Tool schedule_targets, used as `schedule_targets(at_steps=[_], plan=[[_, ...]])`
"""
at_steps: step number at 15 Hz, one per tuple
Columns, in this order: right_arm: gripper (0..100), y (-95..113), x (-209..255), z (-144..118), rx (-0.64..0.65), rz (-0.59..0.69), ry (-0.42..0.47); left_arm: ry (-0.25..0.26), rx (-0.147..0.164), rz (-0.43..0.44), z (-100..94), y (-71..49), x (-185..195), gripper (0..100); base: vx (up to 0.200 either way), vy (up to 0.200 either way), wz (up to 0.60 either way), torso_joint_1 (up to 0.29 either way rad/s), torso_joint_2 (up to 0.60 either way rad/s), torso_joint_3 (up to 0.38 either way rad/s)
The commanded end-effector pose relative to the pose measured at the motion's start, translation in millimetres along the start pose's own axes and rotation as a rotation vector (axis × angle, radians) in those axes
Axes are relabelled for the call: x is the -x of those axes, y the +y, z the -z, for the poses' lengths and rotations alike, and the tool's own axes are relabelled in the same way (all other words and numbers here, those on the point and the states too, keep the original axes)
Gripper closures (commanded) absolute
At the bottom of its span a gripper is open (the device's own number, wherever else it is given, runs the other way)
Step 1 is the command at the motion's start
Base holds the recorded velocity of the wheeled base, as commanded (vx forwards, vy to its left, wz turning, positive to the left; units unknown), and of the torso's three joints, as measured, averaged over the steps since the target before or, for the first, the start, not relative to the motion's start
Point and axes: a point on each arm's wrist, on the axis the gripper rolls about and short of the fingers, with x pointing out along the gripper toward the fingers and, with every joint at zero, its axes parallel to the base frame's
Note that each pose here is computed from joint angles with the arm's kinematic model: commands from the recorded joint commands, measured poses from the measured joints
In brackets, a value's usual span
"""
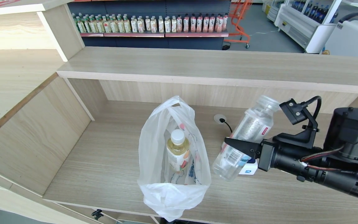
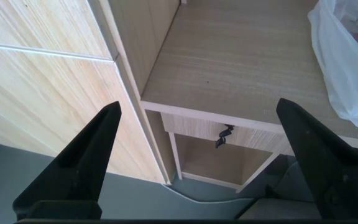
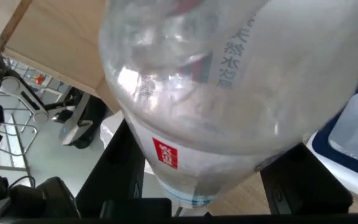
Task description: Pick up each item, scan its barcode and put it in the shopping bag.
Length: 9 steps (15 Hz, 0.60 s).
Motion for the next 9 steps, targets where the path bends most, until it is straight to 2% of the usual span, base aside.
schedule_targets(at_steps=[1, 4, 9], plan=[[100, -2.0, -13.7, 22.0, 0.036, -0.022, 0.039, 0.000, 0.000, -0.001, 0.0, 0.0, 0.0, 0, 0.000, 0.000, 0.00, 0.000, 0.00, 0.000], [100, -8.8, -30.2, 46.4, 0.128, -0.052, 0.013, 0.000, 0.000, -0.001, 0.0, 0.0, 0.0, 0, 0.000, 0.000, 0.00, 0.000, 0.00, 0.000], [100, -7.8, -43.8, 71.3, 0.195, -0.094, 0.015, 0.000, 0.000, -0.001, 0.0, 0.0, 0.0, 0, 0.000, 0.000, 0.00, 0.000, 0.00, 0.000]])
